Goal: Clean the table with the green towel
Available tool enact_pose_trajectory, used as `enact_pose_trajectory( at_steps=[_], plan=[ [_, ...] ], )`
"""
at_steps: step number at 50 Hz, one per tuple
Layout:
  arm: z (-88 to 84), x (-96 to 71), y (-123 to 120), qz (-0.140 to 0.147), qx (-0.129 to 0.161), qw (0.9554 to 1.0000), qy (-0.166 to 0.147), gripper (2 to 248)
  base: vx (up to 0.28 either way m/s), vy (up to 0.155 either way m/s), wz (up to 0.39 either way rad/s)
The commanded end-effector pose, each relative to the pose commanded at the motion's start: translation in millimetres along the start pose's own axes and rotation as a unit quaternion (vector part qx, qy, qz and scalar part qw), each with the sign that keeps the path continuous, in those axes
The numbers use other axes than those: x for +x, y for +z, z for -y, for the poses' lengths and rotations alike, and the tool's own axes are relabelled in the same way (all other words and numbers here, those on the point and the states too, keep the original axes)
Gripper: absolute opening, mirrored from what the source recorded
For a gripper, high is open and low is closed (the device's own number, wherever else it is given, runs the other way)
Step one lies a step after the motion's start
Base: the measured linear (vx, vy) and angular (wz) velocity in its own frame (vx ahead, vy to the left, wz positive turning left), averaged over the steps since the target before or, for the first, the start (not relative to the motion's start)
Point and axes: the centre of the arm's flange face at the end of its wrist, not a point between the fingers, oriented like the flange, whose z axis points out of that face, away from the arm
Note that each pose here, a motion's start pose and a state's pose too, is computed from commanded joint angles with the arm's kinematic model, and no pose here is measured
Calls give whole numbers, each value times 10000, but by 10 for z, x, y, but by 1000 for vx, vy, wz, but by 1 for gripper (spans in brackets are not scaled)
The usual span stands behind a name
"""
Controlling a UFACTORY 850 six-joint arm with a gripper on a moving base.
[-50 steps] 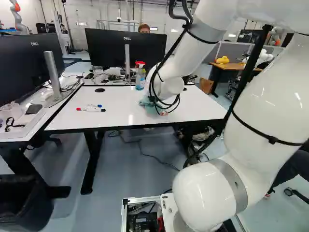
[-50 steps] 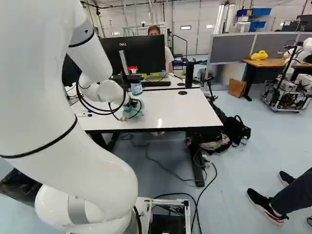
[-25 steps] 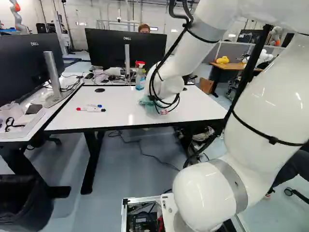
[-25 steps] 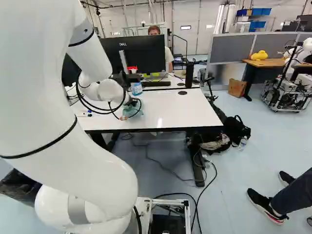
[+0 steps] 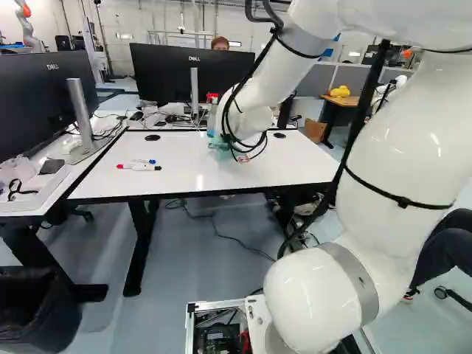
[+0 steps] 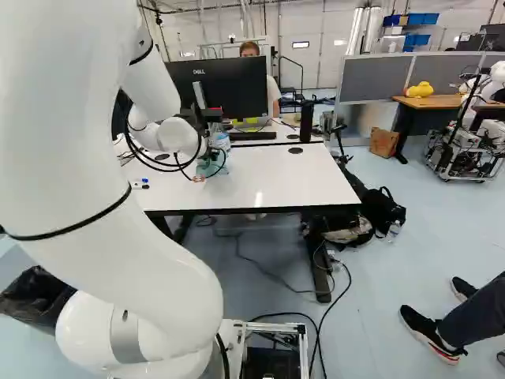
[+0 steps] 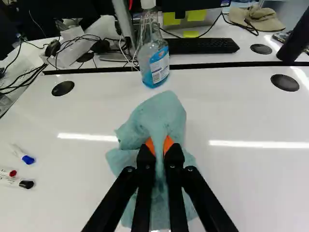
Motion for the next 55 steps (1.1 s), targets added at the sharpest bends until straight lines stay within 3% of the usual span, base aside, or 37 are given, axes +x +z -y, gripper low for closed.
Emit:
enact_pose_trajectory(
  at_steps=[55],
  plan=[
    [460, 510, 855, -142, 276, 9994, -169, 35, 0, 0, 0]
  ],
)
